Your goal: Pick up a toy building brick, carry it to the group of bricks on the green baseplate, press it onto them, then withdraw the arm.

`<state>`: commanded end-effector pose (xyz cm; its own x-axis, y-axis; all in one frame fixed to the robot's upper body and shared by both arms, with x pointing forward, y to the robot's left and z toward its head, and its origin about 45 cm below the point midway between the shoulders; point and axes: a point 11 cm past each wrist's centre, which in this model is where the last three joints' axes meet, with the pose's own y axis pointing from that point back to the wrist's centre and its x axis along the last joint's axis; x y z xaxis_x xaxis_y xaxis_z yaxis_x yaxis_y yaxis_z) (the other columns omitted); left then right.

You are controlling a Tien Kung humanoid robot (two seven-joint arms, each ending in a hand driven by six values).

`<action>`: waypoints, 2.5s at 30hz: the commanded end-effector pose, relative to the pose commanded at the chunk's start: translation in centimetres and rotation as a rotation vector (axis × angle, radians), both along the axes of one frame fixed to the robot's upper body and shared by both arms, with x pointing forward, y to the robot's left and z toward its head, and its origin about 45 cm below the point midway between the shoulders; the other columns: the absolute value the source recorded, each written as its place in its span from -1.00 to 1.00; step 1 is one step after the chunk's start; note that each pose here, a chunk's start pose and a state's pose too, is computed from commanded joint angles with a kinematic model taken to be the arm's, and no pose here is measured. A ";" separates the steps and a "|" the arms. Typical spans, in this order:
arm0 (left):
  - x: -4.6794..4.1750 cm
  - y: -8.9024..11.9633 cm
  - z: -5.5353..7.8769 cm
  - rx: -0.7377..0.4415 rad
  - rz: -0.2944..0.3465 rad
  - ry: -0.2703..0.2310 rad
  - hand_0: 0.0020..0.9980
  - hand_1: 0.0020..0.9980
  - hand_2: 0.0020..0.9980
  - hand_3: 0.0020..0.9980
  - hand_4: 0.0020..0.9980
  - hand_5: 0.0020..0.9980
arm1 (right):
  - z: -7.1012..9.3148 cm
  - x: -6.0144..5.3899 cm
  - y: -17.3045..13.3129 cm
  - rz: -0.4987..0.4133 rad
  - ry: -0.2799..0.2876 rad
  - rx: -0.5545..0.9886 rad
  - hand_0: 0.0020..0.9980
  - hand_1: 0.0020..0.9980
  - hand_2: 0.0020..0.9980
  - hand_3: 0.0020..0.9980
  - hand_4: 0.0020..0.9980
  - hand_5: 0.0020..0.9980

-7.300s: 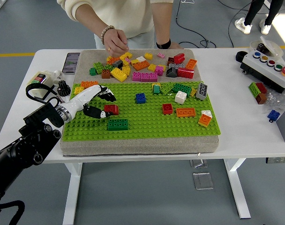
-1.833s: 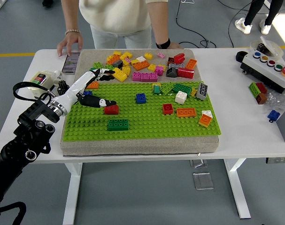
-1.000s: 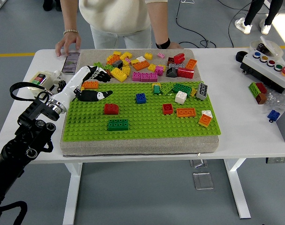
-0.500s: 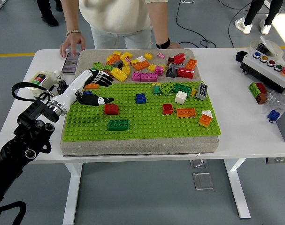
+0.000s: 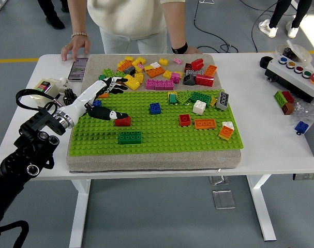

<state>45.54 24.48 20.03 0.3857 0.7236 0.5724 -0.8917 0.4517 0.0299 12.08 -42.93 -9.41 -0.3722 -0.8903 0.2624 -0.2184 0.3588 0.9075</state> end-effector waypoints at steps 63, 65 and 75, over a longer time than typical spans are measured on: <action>0.14 -0.6 1.6 0.002 -0.021 -0.058 0.94 0.79 0.88 1.00 1.00 -0.72 | 0.0 0.1 0.1 0.003 0.001 0.000 0.51 0.35 0.44 0.28 0.83 0.01; 0.16 -0.6 1.7 -0.004 -0.015 -0.063 0.94 0.79 0.88 1.00 1.00 -0.72 | 0.0 0.1 0.1 0.002 0.001 0.001 0.51 0.35 0.44 0.28 0.83 0.01; 0.46 -0.1 2.2 -0.045 0.052 -0.123 0.67 0.60 0.60 0.70 1.00 -0.75 | 0.0 0.0 0.0 -0.003 -0.002 0.002 0.51 0.35 0.44 0.28 0.83 0.01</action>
